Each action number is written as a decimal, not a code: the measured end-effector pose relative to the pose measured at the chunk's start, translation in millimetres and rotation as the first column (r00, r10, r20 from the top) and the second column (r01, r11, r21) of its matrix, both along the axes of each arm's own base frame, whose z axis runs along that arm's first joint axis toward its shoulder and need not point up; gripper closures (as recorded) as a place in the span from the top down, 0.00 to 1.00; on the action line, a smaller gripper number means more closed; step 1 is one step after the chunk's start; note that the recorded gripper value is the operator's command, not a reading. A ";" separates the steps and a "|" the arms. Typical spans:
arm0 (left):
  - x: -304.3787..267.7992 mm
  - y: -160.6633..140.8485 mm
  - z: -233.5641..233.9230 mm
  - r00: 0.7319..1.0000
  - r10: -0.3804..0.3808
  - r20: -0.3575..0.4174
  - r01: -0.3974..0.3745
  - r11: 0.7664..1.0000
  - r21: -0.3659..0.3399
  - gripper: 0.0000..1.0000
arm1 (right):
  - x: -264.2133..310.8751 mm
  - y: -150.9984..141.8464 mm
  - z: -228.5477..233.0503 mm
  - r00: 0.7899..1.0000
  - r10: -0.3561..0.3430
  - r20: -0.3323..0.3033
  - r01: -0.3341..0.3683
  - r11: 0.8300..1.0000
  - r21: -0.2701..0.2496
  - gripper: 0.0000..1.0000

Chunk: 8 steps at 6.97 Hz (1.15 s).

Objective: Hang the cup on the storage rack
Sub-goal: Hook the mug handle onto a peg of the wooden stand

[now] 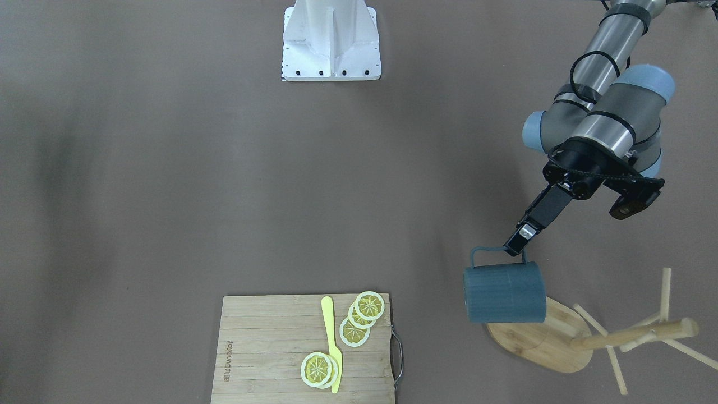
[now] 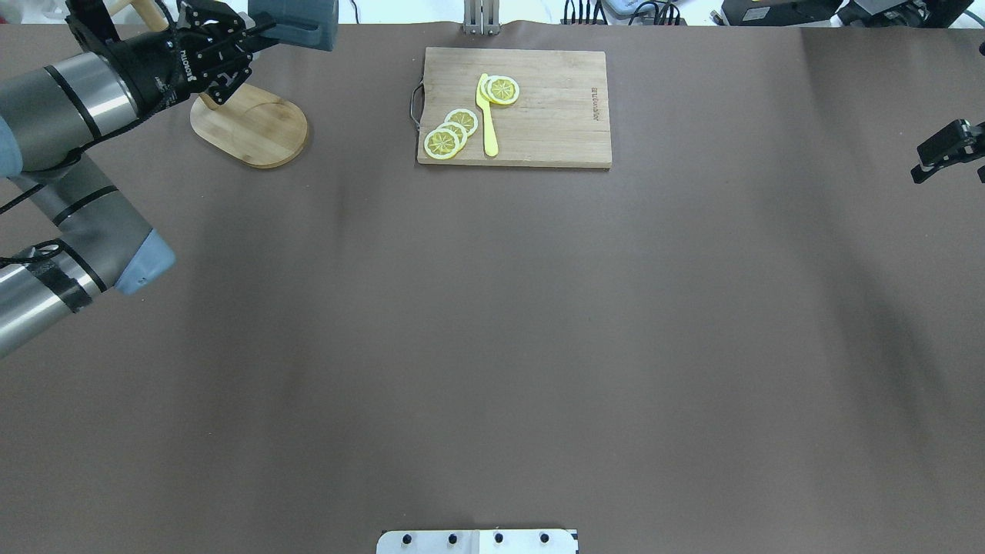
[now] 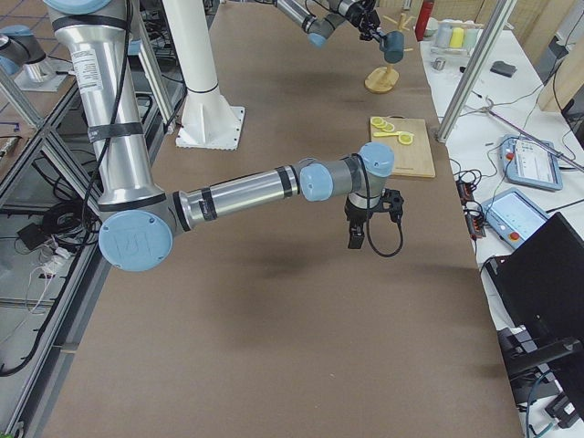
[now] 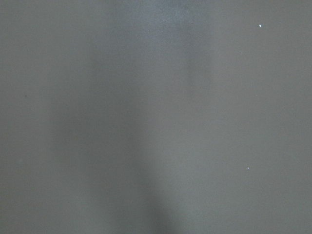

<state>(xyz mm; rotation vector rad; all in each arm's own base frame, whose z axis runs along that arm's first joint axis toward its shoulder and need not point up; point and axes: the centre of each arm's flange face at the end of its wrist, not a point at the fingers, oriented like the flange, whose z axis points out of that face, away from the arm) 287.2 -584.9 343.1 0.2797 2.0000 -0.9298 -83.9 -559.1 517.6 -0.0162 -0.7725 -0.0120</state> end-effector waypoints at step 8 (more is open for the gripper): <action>-47.8 -60.1 27.8 0.953 -0.135 -0.272 0.058 0.960 -0.274 0.00 | 1.1 -0.1 -5.5 1.000 0.002 0.000 -0.002 1.000 0.012 1.00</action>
